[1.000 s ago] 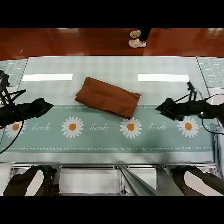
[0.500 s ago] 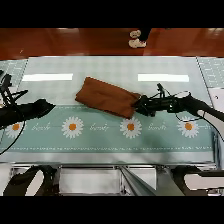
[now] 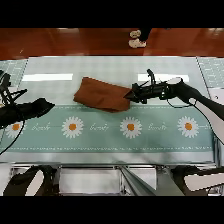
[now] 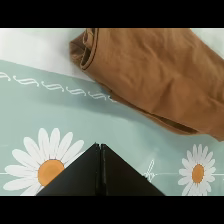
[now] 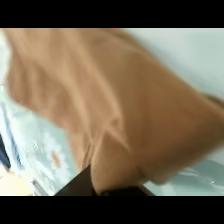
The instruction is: Fold the shirts.
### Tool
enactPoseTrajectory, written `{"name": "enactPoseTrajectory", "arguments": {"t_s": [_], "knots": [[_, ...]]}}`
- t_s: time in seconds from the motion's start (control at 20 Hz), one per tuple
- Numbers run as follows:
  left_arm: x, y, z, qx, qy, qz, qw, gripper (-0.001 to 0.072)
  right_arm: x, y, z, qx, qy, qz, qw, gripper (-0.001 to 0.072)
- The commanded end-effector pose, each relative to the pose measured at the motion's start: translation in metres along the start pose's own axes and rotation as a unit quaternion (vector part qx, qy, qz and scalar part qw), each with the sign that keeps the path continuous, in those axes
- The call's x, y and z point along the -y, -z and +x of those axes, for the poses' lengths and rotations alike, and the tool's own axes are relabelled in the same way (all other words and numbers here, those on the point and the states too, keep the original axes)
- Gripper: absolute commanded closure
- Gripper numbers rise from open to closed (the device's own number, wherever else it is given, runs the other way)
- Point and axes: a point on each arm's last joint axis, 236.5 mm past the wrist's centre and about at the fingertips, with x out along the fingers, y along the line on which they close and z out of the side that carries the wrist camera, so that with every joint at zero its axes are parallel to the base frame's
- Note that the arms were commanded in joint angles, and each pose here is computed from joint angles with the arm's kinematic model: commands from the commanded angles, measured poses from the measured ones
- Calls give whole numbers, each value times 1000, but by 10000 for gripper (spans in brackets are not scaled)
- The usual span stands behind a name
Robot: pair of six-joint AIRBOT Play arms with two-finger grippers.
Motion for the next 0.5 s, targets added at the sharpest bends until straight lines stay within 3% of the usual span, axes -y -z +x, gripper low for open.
{"name": "enactPoseTrajectory", "arguments": {"t_s": [0.0,0.2,0.45], "knots": [[0,-1,0,3,-1,0,1000,681,-38,-13,-23,-12,27,-64,998,691],[0,-1,0,3,-1,0,1000,681,-98,-44,-90,20,113,-151,982,691],[1,-1,0,3,3,-2,1000,681,-150,-70,-212,106,190,-182,959,691]]}}
